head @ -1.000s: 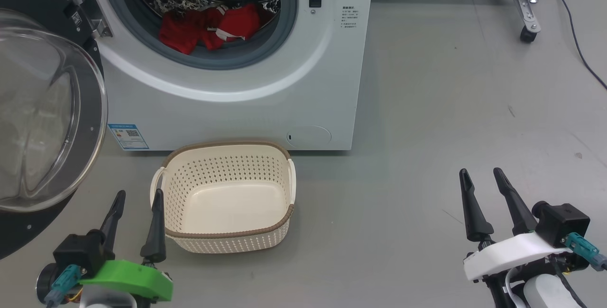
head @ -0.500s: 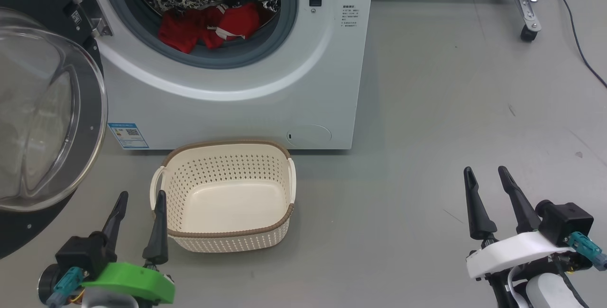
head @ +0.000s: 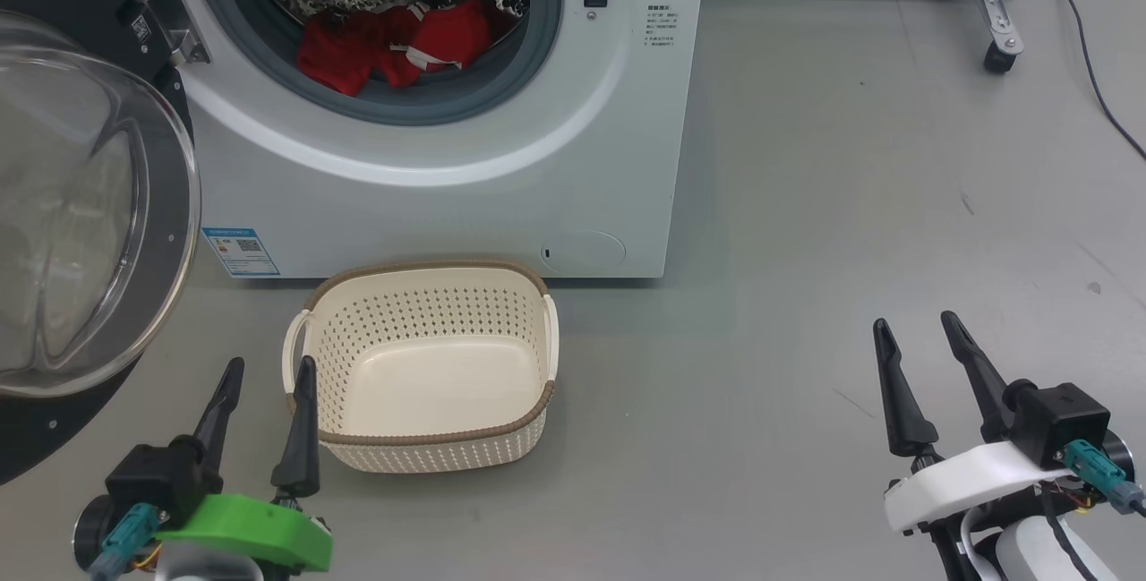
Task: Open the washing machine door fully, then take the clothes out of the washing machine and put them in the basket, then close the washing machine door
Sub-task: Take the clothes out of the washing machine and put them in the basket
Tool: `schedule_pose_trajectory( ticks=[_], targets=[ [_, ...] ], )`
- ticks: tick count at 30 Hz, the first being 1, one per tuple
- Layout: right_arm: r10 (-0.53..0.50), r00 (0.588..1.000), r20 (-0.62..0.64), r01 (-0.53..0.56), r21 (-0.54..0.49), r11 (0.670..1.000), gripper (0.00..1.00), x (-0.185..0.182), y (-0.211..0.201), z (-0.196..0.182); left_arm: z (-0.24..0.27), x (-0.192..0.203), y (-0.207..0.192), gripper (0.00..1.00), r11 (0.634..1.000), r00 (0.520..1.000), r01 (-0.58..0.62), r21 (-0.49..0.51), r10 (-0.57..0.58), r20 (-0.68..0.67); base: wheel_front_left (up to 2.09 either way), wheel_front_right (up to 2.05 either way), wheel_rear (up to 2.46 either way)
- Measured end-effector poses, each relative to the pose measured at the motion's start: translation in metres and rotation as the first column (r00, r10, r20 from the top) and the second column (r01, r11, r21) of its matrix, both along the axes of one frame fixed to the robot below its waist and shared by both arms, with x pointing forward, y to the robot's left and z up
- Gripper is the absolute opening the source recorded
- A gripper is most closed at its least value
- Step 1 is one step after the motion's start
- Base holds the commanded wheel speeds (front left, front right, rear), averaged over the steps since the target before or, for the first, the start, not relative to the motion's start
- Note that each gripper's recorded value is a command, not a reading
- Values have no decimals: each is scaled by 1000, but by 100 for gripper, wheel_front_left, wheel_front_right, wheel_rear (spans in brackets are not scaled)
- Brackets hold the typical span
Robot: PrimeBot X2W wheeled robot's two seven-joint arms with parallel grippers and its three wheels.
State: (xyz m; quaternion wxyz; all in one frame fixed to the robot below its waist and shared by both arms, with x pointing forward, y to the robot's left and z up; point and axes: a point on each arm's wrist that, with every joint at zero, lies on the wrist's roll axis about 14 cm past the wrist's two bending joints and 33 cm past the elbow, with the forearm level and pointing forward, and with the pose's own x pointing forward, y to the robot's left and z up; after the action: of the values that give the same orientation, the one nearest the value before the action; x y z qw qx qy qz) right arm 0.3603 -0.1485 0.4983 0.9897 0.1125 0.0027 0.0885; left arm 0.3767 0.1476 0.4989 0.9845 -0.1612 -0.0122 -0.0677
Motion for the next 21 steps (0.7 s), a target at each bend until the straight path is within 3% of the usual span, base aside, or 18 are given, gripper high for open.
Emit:
schedule_pose_trajectory(
  ticks=[21],
  targets=[
    [-4,1000,-6,4,14,1000,100,-1,4,-1,3,-2,-5,100,999,1000,15,-48,-15,-1,5,-5,0]
  ],
)
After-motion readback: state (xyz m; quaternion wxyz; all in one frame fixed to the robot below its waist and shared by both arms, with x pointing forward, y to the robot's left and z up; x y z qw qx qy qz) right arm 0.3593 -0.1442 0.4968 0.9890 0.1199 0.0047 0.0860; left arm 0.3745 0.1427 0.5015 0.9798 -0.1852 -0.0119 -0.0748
